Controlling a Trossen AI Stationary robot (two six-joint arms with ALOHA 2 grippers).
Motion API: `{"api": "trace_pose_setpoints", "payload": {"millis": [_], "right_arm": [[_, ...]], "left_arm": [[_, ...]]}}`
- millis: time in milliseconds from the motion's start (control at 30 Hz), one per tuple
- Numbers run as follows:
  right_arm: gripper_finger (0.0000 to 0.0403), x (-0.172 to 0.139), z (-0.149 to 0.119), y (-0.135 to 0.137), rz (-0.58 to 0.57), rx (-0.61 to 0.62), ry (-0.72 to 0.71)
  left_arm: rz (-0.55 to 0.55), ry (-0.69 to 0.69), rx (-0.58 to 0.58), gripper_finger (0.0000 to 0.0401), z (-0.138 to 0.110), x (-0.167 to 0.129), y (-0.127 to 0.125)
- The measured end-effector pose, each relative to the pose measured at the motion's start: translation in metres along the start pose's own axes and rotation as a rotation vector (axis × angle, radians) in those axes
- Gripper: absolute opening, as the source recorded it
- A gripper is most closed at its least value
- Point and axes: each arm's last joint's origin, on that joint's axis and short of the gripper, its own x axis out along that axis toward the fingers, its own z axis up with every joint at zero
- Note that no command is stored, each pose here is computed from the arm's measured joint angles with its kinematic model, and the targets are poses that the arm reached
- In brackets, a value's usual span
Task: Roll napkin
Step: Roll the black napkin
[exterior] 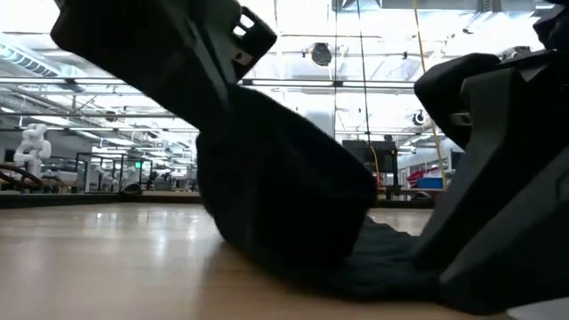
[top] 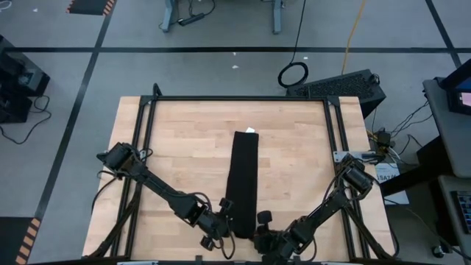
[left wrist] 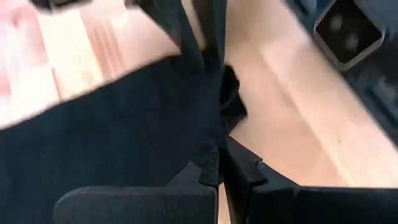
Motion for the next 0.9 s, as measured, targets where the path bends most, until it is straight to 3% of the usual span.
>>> {"api": "trace_pose_setpoints", "payload": {"millis": [133, 267, 567, 733, 900], "right_arm": [[0.001, 0.0, -0.001, 0.001, 0.023, 0.026, 0.011], [0.0009, -0.003, 0.004, -0.002, 0.059, 0.143, 0.018], [0.0002, -0.038, 0.039, -0.015, 0.384, 0.272, 0.058], [0.0002, -0.045, 0.05, -0.025, 0.416, 0.234, 0.029], [0.0002, -0.041, 0.059, -0.044, 0.376, 0.244, 0.016]], "left_arm": [[-0.015, 0.001, -0.021, 0.0006, -0.015, 0.008, -0.003], [-0.021, 0.02, -0.069, 0.0006, -0.022, 0.01, -0.009], [-0.206, -0.141, -0.224, 0.0006, -0.003, 0.0, -0.025], [-0.179, -0.16, -0.314, 0.0006, 0.0, -0.001, -0.01], [-0.185, -0.106, -0.402, 0.0006, -0.014, 0.007, 0.017]]}}
